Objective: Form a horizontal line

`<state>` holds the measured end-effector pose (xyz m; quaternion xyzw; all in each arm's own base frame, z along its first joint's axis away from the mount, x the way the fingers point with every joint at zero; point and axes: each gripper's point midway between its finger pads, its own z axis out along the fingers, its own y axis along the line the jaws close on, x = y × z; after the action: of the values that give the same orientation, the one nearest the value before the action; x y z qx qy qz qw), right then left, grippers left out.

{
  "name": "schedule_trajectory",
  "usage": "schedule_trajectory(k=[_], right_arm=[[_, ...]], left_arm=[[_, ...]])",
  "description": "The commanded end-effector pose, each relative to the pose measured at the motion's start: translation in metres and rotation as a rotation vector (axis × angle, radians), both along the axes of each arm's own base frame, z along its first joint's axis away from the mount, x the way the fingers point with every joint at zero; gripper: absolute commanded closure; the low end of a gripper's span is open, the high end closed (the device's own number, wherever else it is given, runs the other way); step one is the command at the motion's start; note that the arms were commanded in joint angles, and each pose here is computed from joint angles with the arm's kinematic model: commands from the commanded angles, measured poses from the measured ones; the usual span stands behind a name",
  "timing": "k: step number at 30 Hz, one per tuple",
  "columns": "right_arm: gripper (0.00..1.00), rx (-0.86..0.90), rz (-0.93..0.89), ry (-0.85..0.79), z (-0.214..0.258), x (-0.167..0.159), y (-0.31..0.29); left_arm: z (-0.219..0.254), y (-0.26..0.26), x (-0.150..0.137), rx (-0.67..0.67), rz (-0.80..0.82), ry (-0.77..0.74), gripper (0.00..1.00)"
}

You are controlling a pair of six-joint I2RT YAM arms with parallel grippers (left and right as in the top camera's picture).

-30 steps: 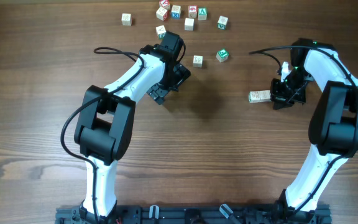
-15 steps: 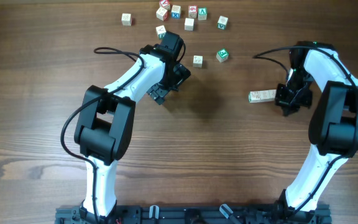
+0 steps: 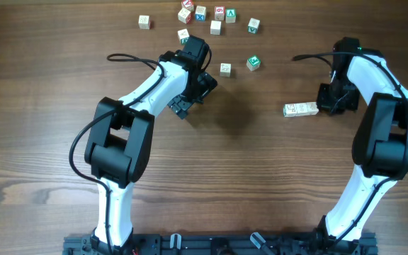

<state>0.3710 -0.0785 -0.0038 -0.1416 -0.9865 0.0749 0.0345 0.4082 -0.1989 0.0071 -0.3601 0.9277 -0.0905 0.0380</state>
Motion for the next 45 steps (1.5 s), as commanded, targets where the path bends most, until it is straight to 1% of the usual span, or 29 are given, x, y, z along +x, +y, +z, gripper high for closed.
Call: schedule_trajectory(k=[1, 4, 9, 11, 20, 31, 36, 45], right_arm=[[0.96, 0.151, 0.062, -0.024, -0.009, 0.007, 0.026], [0.96, 0.169, 0.06, -0.031, -0.009, 0.009, 0.029], [0.95, 0.266, 0.054, -0.051, -0.008, 0.012, 0.046], [0.96, 0.278, 0.053, -0.051, -0.008, 0.011, 0.048], [0.95, 0.281, 0.042, -0.035, -0.007, 0.007, 0.048], [0.96, 0.288, -0.009, 0.016, -0.006, -0.005, 0.051], [0.96, 0.285, -0.006, 0.004, -0.007, -0.002, 0.05], [0.95, 0.274, 0.003, -0.059, -0.008, 0.013, 0.048]], left_arm=[[-0.006, 0.003, -0.004, 0.021, 0.002, 0.005, 0.0], [-0.006, 0.003, -0.004, 0.021, 0.002, 0.004, 0.0], [-0.006, 0.003, -0.004, 0.021, 0.002, 0.004, 0.0], [-0.006, 0.003, -0.004, 0.021, 0.002, 0.004, 0.0], [-0.006, 0.003, -0.003, 0.02, 0.002, 0.001, 0.0], [-0.006, 0.003, -0.003, 0.02, 0.001, 0.001, 0.0], [-0.006, 0.003, -0.003, 0.02, 0.002, 0.001, 0.0], [-0.006, 0.003, -0.003, 0.02, 0.002, 0.001, 0.0]])
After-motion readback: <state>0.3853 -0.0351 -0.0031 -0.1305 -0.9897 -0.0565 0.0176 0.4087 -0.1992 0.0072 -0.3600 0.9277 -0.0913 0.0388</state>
